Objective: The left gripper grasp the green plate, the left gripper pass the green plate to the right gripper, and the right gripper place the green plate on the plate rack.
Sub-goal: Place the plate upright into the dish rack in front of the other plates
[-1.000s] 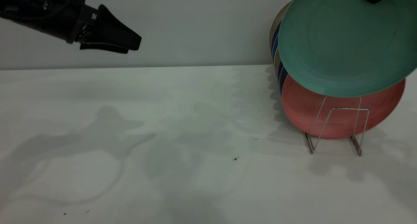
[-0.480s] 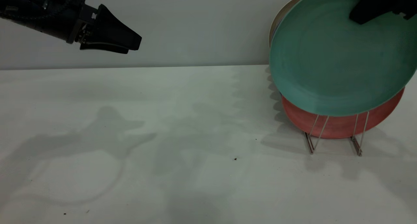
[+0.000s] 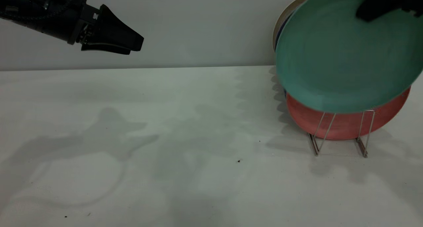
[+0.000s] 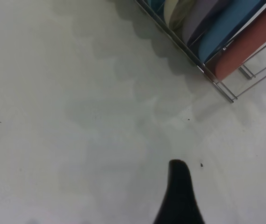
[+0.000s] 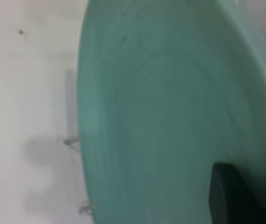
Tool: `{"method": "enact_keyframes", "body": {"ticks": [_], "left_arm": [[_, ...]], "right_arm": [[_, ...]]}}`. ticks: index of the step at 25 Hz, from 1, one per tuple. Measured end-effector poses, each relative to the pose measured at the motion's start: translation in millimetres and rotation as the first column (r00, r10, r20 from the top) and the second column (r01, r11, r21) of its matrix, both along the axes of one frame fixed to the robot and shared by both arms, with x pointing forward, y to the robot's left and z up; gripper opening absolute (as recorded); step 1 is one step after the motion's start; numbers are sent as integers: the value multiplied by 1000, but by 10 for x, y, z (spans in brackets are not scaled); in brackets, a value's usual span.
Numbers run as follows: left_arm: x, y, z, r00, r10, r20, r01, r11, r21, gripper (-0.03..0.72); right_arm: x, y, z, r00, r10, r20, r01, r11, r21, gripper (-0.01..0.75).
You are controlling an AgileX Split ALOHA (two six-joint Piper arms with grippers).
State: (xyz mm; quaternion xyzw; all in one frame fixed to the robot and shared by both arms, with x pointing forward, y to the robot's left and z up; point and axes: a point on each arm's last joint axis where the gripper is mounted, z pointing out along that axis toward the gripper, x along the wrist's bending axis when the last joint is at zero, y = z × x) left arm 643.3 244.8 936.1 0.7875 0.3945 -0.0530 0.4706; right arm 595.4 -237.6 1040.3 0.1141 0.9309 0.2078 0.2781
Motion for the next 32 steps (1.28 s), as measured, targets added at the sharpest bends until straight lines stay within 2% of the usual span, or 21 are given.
{"method": "enact_keyframes", "body": {"ticks": [6,12,18,23,32], "left_arm": [[0,0,0,1000,0,0,0,1000,0,592],[0,0,0,1000,0,0,0,1000,0,592],[-2,1,-3,1000,-3,0,3,1000,4,592],[-4,2,-5,1000,-6,0,6,1000,8,592],[-13,4,-11,1000,-14,-6,14,1000,14,592]], "right_arm": [[-87,-22,195,998,6,63,-5,1000,-8,115],[-147,-69,-105,996,-22,91,26,999,-41,115],[-165,-56,-154,995,-27,94,28,1000,-12,115],[-158,-47,-202,997,-16,72,17,1000,-12,115],[-35,-39,-601,999,-12,-31,11,999,-31,115]]}}
